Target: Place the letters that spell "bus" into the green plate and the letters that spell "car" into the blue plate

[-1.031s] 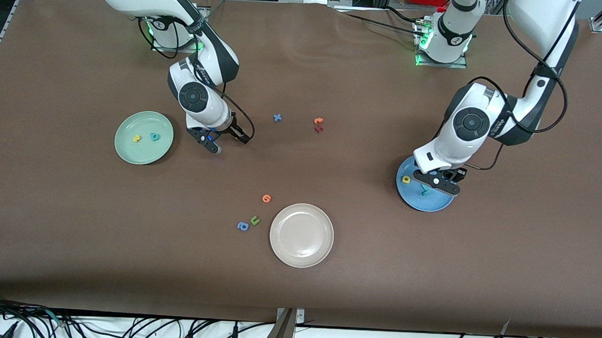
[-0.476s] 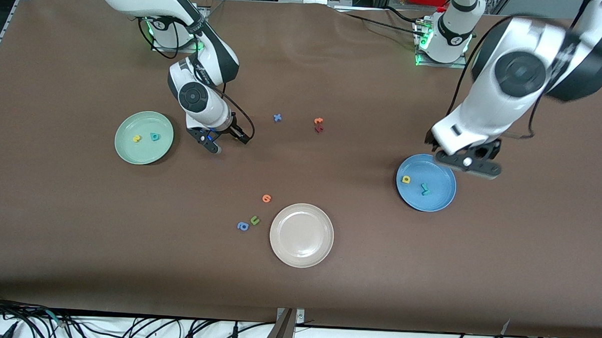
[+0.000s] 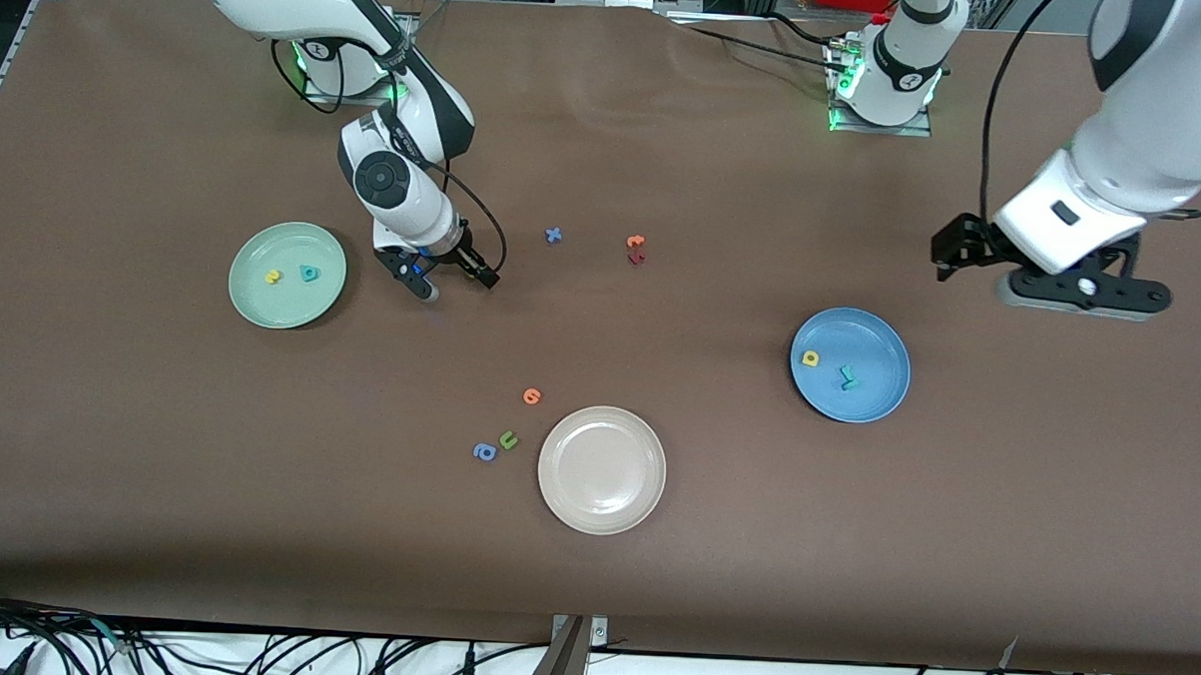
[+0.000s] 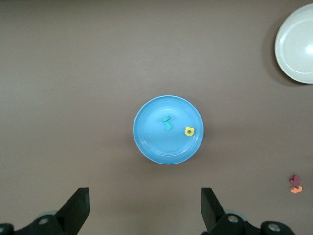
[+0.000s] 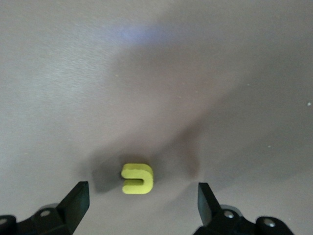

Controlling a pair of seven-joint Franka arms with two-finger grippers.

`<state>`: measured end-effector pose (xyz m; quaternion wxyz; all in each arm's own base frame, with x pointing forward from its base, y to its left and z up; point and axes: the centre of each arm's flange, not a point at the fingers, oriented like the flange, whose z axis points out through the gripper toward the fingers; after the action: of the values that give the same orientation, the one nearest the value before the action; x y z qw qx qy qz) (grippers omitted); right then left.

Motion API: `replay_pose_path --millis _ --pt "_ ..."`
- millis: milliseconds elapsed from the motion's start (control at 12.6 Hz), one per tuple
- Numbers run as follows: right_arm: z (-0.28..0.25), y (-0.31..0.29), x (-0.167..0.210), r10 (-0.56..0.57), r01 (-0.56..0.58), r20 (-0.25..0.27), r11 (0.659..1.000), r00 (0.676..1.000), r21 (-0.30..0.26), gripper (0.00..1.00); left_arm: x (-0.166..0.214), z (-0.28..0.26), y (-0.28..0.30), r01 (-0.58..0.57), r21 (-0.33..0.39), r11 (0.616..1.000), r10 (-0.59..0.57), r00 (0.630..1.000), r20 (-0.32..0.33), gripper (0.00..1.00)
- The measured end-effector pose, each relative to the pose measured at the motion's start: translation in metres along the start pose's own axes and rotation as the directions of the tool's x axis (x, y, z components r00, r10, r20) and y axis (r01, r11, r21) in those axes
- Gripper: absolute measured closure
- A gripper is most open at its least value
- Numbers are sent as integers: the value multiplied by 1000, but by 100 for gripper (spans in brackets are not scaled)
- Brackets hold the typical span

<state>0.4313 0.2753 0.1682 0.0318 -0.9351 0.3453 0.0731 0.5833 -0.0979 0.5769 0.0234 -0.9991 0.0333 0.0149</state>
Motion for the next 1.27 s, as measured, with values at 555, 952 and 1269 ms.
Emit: replay_pose_path --millis 555,952,1269 --pt "0 0 1 5 -5 -2 1000 1000 5 4 -8 -11 -5 21 -32 999 -21 1000 -5 0" --pt "8 0 2 9 -9 0 1000 1000 19 4 -43 -22 -6 8 -15 1000 -8 1000 0 0" --pt "5 -2 2 9 -8 -5 1000 1000 30 35 -44 -20 -5 5 -14 1000 -5 1000 7 0"
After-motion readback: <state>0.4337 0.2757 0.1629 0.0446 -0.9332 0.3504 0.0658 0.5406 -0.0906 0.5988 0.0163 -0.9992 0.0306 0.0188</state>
